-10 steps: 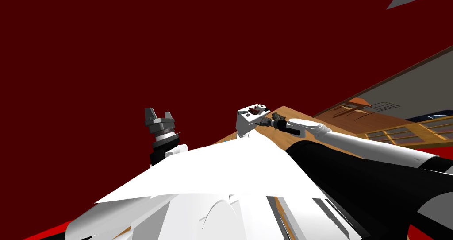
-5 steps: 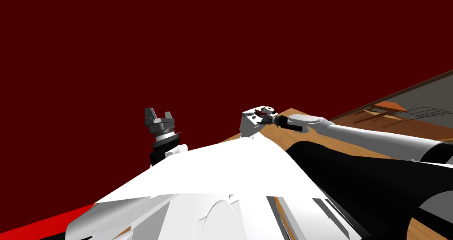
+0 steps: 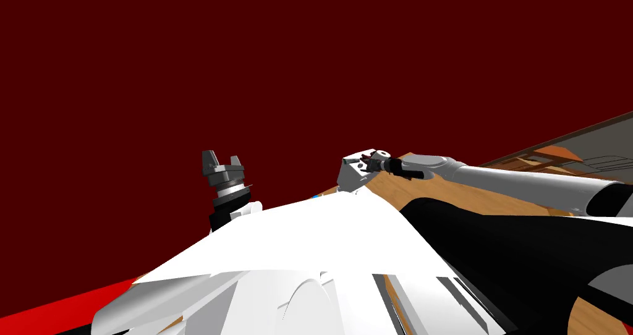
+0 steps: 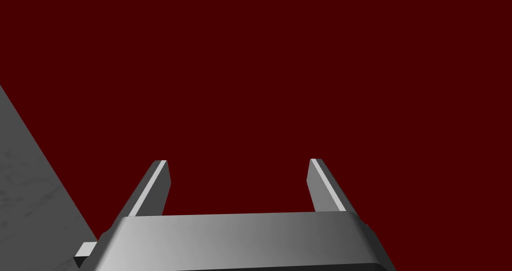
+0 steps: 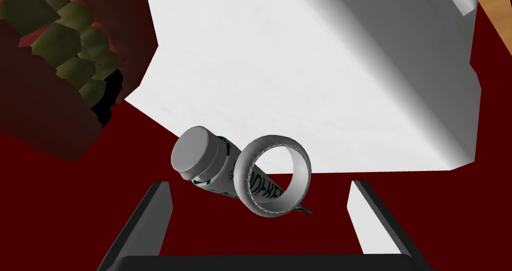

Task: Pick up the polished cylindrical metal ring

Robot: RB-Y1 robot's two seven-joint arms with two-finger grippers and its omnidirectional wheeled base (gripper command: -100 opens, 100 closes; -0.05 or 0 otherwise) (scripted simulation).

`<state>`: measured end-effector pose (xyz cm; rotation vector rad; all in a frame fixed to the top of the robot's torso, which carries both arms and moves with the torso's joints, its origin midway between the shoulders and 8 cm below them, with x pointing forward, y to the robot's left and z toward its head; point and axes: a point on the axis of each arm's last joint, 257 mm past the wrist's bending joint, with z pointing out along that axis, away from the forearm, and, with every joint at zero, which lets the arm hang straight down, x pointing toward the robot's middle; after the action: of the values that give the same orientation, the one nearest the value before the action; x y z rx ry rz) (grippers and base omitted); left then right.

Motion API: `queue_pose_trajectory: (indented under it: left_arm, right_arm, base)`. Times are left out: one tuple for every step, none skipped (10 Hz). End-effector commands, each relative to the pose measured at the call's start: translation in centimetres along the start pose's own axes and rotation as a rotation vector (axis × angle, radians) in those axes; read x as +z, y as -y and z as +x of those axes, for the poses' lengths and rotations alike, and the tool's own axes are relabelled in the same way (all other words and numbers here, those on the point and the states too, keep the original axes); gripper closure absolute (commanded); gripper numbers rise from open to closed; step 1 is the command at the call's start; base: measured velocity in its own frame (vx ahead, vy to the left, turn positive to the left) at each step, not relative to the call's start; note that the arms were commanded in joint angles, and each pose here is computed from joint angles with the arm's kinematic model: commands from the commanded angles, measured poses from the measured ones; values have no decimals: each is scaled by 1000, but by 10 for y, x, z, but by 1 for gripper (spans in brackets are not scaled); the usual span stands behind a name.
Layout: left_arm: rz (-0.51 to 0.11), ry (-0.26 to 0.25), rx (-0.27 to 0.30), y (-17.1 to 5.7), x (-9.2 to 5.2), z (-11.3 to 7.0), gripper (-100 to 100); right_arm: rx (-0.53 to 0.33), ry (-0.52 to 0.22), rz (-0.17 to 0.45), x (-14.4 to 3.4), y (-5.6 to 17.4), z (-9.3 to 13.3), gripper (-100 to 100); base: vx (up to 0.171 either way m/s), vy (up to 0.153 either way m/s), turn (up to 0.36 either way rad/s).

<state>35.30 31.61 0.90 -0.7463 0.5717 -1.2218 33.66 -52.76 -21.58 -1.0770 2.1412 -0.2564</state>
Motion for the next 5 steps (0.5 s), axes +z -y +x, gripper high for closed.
queue_pose_trajectory:
  left_arm:
    - [0, 0, 0, 0, 0, 0, 0]
    - [0, 0, 0, 0, 0, 0, 0]
    - [0, 0, 0, 0, 0, 0, 0]
    - [0, 0, 0, 0, 0, 0, 0]
    - [0, 0, 0, 0, 0, 0, 0]
  right_arm:
    - [0, 0, 0, 0, 0, 0, 0]
    - [35, -21, 24, -1, 5, 13, -100]
    - [53, -32, 35, -2, 8, 20, -100]
    - [87, -53, 59, -4, 12, 34, -100]
    - [87, -53, 59, -4, 12, 34, -100]
  base:
    - [1, 5, -3]
    - [-69, -8, 303]
    - [-113, -12, 414]
    - [-147, -42, 364]
    - [-113, -30, 125]
